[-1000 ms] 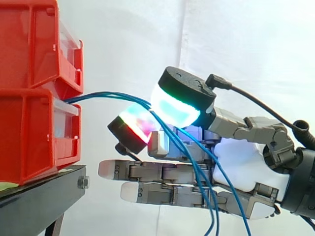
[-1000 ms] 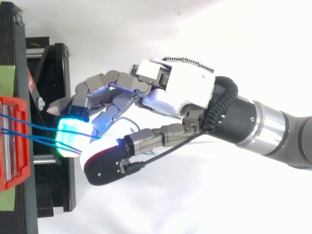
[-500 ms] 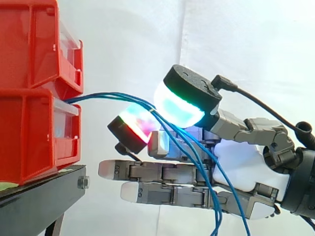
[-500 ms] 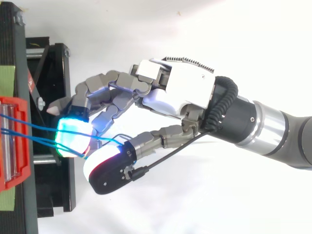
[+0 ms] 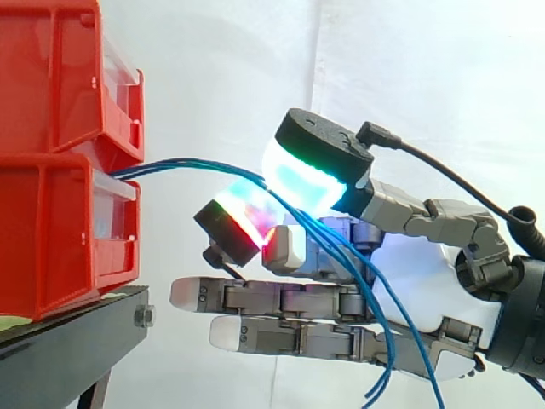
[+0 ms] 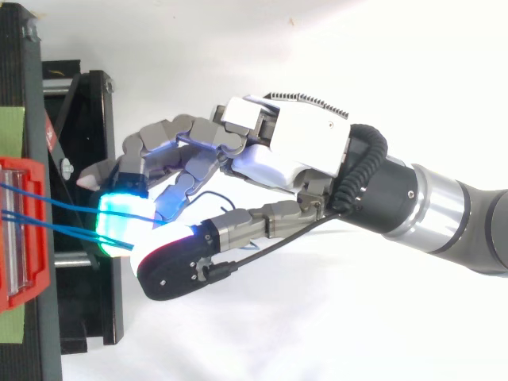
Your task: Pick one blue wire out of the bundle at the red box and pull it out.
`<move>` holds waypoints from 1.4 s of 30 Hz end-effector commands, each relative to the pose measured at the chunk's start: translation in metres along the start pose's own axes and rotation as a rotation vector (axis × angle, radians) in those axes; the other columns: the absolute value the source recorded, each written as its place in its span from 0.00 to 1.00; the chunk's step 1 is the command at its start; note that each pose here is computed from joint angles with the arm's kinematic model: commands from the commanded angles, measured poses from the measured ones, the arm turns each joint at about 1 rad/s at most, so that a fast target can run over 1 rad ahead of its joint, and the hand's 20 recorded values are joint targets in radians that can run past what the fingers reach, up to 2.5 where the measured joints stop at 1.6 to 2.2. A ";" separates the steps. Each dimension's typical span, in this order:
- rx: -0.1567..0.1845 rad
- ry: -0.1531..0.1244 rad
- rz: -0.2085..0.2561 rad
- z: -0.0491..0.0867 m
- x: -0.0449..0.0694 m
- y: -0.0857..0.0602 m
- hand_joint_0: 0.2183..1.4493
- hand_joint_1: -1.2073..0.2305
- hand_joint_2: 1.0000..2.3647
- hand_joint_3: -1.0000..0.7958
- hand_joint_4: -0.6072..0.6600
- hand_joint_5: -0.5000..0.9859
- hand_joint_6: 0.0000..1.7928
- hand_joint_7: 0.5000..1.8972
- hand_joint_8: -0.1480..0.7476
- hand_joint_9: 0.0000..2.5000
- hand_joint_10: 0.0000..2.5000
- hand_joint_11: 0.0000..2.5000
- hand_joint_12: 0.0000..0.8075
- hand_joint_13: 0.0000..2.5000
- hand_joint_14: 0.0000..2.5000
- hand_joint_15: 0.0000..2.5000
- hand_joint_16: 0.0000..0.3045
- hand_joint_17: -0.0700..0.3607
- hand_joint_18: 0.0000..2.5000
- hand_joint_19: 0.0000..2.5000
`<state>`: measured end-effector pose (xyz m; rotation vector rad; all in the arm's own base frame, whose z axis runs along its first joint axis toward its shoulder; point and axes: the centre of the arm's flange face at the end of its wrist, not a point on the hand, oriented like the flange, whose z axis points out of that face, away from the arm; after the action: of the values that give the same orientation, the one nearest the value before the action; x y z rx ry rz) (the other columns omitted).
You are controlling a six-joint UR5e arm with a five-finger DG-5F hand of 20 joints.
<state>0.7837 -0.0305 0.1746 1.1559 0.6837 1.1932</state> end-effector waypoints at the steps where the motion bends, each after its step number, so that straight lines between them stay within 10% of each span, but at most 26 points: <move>1: 0.000 0.000 0.000 0.000 0.000 0.000 0.33 0.24 0.01 0.38 0.63 0.25 0.48 0.44 0.46 0.46 0.01 0.38 0.47 0.18 0.01 0.11 0.16 0.42 0.18 0.18; 15: 0.000 0.000 0.000 0.000 0.000 0.000 0.31 0.18 0.00 0.28 0.64 0.24 0.49 0.38 0.45 0.44 0.01 0.39 0.46 0.18 0.00 0.11 0.16 0.41 0.19 0.17; 25: 0.000 -0.001 0.000 0.000 -0.001 0.000 0.24 0.48 0.00 0.28 0.61 0.27 0.42 0.47 0.46 0.43 0.01 0.30 0.49 0.18 0.00 0.11 0.18 0.44 0.18 0.19; 42: 0.003 0.000 -0.006 0.000 -0.001 0.000 0.30 0.39 0.01 0.35 0.64 0.27 0.46 0.46 0.47 0.48 0.01 0.34 0.46 0.22 0.00 0.12 0.16 0.42 0.20 0.21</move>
<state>0.7835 -0.0319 0.1743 1.1553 0.6870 1.1882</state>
